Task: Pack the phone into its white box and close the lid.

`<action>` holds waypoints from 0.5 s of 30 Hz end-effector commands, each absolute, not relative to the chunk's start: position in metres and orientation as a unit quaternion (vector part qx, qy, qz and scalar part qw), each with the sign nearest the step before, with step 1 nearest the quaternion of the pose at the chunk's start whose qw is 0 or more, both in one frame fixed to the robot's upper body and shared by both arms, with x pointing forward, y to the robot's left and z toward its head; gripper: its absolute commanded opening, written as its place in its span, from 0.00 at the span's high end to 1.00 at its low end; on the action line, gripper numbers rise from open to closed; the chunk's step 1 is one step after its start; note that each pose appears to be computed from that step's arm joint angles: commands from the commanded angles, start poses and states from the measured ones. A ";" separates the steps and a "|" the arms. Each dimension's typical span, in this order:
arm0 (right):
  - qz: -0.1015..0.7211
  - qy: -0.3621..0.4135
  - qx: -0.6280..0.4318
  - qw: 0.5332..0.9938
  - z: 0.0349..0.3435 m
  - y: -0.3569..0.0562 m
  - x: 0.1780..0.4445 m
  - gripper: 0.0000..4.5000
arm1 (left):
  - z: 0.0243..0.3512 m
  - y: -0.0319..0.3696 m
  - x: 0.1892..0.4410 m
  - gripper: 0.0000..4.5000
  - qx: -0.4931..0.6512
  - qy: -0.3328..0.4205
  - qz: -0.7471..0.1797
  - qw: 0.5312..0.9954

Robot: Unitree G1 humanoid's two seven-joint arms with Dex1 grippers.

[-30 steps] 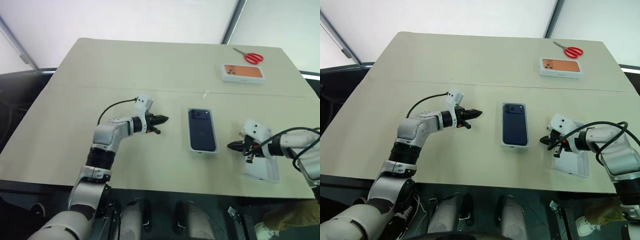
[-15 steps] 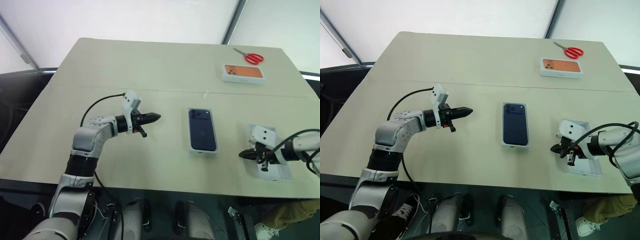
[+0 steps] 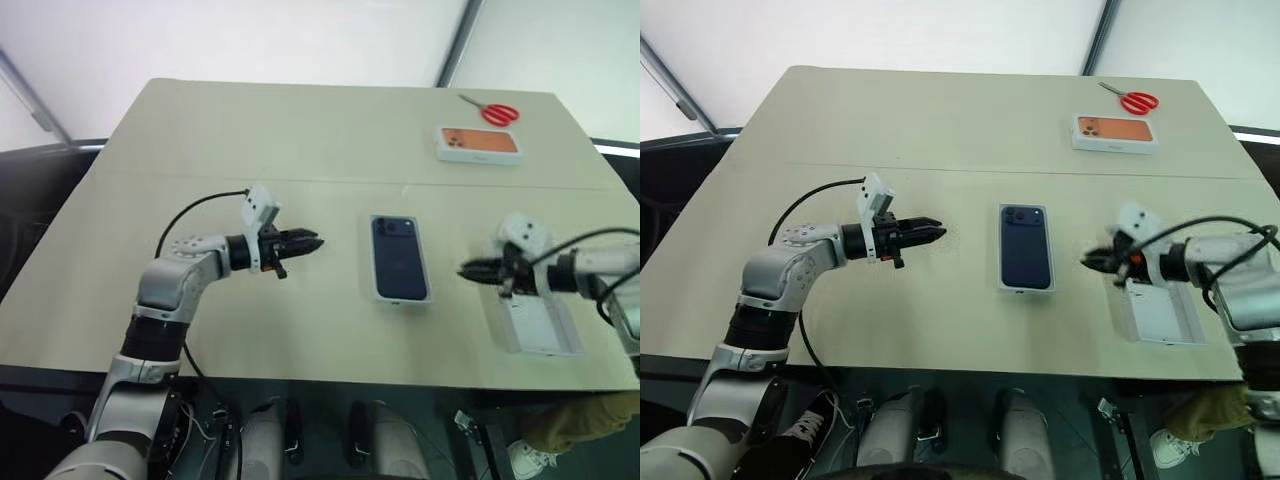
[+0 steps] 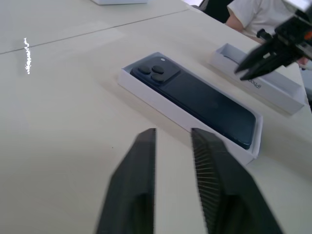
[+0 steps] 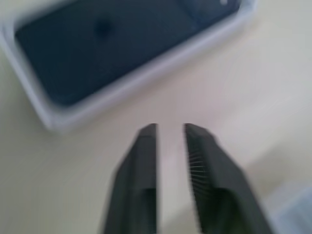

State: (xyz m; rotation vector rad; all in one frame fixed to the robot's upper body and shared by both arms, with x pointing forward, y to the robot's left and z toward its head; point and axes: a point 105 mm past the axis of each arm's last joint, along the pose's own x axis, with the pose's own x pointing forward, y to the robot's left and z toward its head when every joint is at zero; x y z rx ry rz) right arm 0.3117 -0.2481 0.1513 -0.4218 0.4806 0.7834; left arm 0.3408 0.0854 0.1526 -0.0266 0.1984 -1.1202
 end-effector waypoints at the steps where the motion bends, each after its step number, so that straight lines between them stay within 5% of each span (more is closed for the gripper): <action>1: 0.314 0.210 -0.180 0.908 0.177 -0.263 0.320 0.35 | 0.166 0.094 0.337 0.24 0.012 0.052 -0.544 0.837; 3: 0.280 0.235 -0.200 0.909 0.175 -0.274 0.319 0.13 | 0.168 0.099 0.334 0.03 0.025 0.043 -0.552 0.833; 4: 0.265 0.251 -0.187 0.912 0.173 -0.276 0.317 0.01 | 0.168 0.100 0.333 0.00 0.027 0.042 -0.554 0.831; 8: 0.266 0.313 -0.152 0.899 0.164 -0.258 0.295 0.01 | 0.173 0.102 0.330 0.00 0.024 0.029 -0.565 0.824; 15: 0.158 0.379 -0.137 0.901 0.158 -0.284 0.277 0.01 | 0.180 0.099 0.320 0.00 0.049 -0.023 -0.580 0.813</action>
